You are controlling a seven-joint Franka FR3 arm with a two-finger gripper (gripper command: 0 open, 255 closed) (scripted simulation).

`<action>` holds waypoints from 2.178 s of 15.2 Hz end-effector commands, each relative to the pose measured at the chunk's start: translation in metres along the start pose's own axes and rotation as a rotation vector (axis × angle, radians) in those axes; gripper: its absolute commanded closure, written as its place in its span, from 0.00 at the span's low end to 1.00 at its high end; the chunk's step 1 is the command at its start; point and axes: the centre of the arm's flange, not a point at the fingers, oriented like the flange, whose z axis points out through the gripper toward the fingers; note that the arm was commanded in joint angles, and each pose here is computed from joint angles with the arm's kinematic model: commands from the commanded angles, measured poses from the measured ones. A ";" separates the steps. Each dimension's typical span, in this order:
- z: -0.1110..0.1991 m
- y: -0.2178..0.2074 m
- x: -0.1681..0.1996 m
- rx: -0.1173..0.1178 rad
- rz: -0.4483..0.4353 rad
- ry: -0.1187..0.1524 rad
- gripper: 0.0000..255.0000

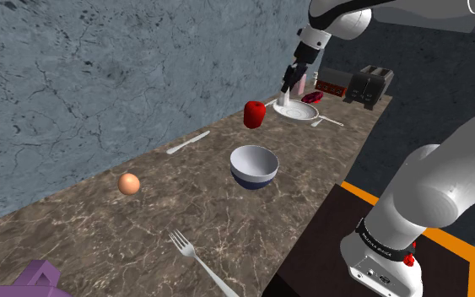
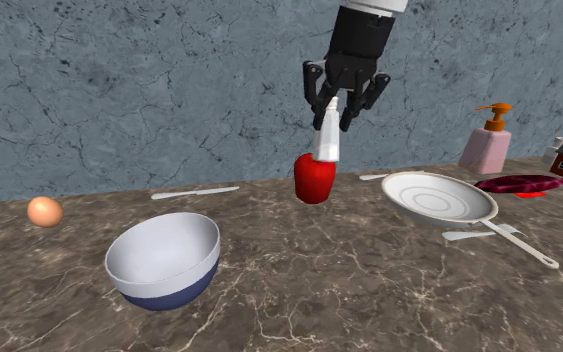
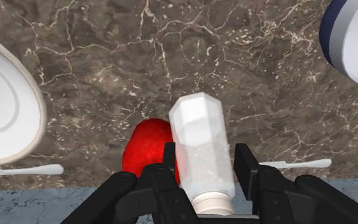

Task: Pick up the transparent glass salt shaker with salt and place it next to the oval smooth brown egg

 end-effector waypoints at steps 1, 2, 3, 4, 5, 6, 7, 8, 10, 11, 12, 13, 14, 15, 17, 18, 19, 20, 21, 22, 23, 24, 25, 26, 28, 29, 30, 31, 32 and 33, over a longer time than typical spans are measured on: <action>0.004 -0.023 0.009 0.000 0.001 0.000 1.00; 0.007 -0.035 0.014 0.000 0.001 0.000 1.00; 0.009 -0.047 0.019 0.000 0.001 0.000 1.00; 0.012 -0.059 0.024 0.000 0.001 0.000 1.00; 0.015 -0.071 0.029 0.000 0.001 0.000 1.00; 0.018 -0.082 0.034 0.000 0.001 0.000 1.00; 0.020 -0.094 0.039 0.000 0.001 0.000 1.00; 0.023 -0.106 0.044 0.000 0.001 0.000 1.00; 0.028 -0.130 0.054 0.000 0.001 0.000 1.00; 0.031 -0.142 0.059 0.000 0.001 0.000 1.00; 0.034 -0.154 0.063 0.000 0.001 0.000 1.00; 0.036 -0.166 0.068 0.000 0.001 0.000 1.00; 0.039 -0.178 0.073 0.000 0.001 0.000 1.00; 0.042 -0.190 0.078 0.000 0.001 0.000 1.00; 0.047 -0.214 0.088 0.000 0.001 0.000 1.00; 0.050 -0.226 0.093 0.000 0.001 0.000 1.00; 0.053 -0.238 0.098 0.000 0.001 0.000 1.00; 0.055 -0.250 0.103 0.000 0.001 0.000 1.00; 0.058 -0.262 0.108 0.000 0.001 0.000 1.00; 0.061 -0.274 0.113 0.000 0.001 0.000 1.00; 0.063 -0.286 0.118 0.000 0.001 0.000 1.00; 0.066 -0.297 0.123 0.000 0.001 0.000 1.00; 0.069 -0.309 0.128 0.000 0.001 0.000 1.00; 0.071 -0.321 0.133 0.000 0.001 0.000 1.00; 0.077 -0.345 0.142 0.000 0.001 0.000 1.00; 0.080 -0.357 0.147 0.000 0.001 0.000 1.00; 0.082 -0.369 0.152 0.000 0.001 0.000 1.00; 0.085 -0.381 0.157 0.000 0.001 0.000 1.00; 0.088 -0.393 0.162 0.000 0.001 0.000 1.00; 0.090 -0.405 0.167 0.000 0.001 0.000 1.00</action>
